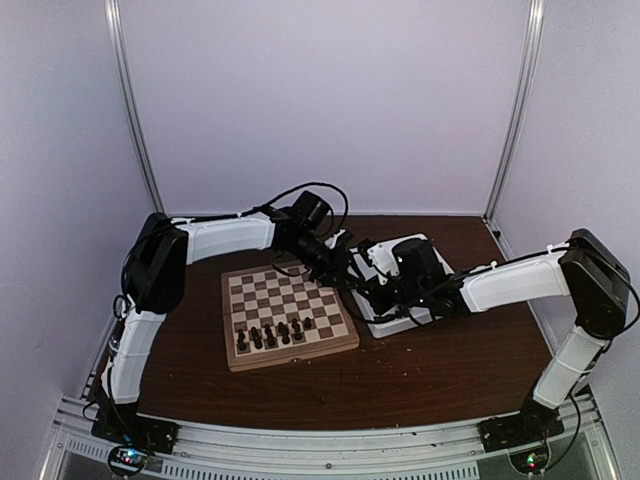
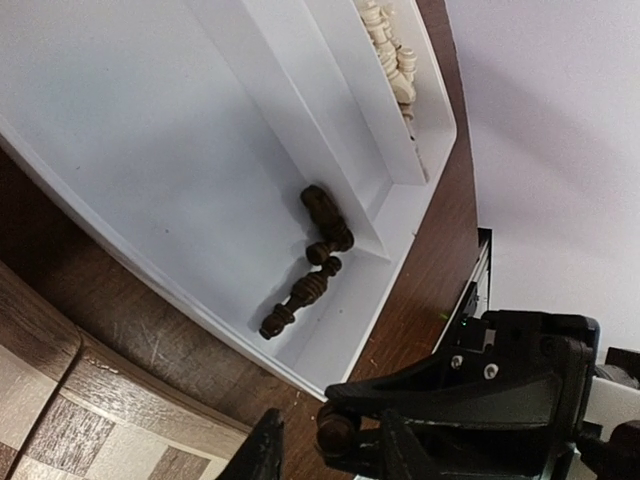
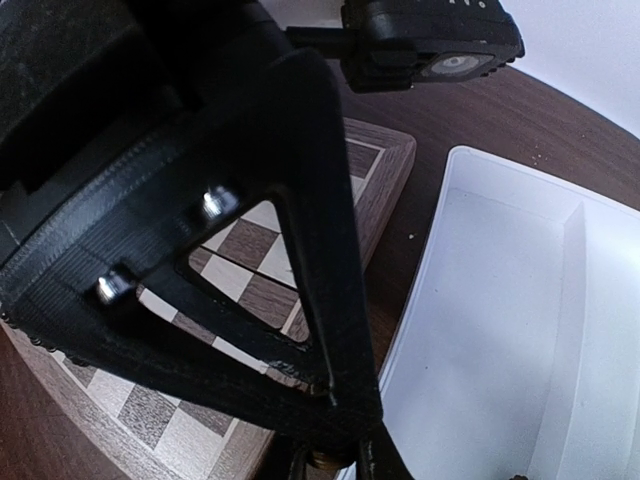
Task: Set up the chess pieces on the board
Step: Place the chess piece on the chessboard.
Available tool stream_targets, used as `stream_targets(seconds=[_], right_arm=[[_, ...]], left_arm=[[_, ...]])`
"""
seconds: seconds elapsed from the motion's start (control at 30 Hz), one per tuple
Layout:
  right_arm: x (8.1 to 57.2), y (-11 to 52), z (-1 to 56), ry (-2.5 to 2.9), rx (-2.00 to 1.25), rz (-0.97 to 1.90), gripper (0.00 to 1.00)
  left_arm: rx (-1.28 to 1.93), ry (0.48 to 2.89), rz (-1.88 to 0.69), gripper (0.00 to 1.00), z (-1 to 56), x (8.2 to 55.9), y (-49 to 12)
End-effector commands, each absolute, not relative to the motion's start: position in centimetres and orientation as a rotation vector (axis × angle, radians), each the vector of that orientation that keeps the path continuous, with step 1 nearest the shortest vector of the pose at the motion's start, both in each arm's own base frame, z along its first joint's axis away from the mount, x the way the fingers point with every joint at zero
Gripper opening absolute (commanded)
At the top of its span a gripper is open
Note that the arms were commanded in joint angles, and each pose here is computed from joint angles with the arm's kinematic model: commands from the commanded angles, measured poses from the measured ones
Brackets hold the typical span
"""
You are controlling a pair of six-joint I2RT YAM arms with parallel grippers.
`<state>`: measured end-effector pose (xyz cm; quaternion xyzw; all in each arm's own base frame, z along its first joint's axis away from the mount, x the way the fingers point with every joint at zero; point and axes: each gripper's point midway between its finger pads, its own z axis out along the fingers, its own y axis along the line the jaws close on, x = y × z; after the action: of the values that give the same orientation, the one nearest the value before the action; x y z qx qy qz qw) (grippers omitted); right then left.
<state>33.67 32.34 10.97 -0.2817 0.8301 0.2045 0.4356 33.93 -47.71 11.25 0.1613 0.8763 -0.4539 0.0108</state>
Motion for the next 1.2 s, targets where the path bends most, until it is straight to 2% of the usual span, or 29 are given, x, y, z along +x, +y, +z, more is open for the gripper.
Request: stream_targets(seconds=[0.0, 0.1, 0.2, 0.23, 0.57, 0.77, 1.03, 1.17], right_arm=[[34.1, 33.4, 12.0, 2.034, -0.698, 0.511, 0.10], [34.2, 33.5, 12.1, 2.031, -0.697, 0.513, 0.10], [34.2, 33.6, 12.0, 2.033, -0.699, 0.513, 0.10], [34.2, 33.6, 11.9, 2.034, -0.695, 0.511, 0.10], [34.5, 33.8, 12.0, 2.031, -0.682, 0.511, 0.12], [34.6, 33.8, 11.8, 2.038, -0.673, 0.512, 0.18], [34.6, 33.6, 11.1, 2.053, -0.668, 0.500, 0.19], [34.6, 33.4, 11.2, 2.052, -0.664, 0.498, 0.27]], left_arm=[[0.530, 2.718, -1.469, 0.31, 10.8, 33.6, -48.4], [0.532, 2.721, -1.471, 0.27, 10.6, 33.5, -48.4], [0.534, 2.716, -1.485, 0.15, 10.6, 33.5, -48.5], [0.532, 2.717, -1.485, 0.15, 10.5, 33.5, -48.4], [0.536, 2.724, -1.486, 0.13, 10.3, 33.4, -48.2], [0.542, 2.722, -1.469, 0.10, 10.2, 33.4, -48.0], [0.535, 2.729, -1.458, 0.07, 9.9, 33.7, -47.6], [0.537, 2.719, -1.458, 0.06, 10.1, 33.8, -47.6]])
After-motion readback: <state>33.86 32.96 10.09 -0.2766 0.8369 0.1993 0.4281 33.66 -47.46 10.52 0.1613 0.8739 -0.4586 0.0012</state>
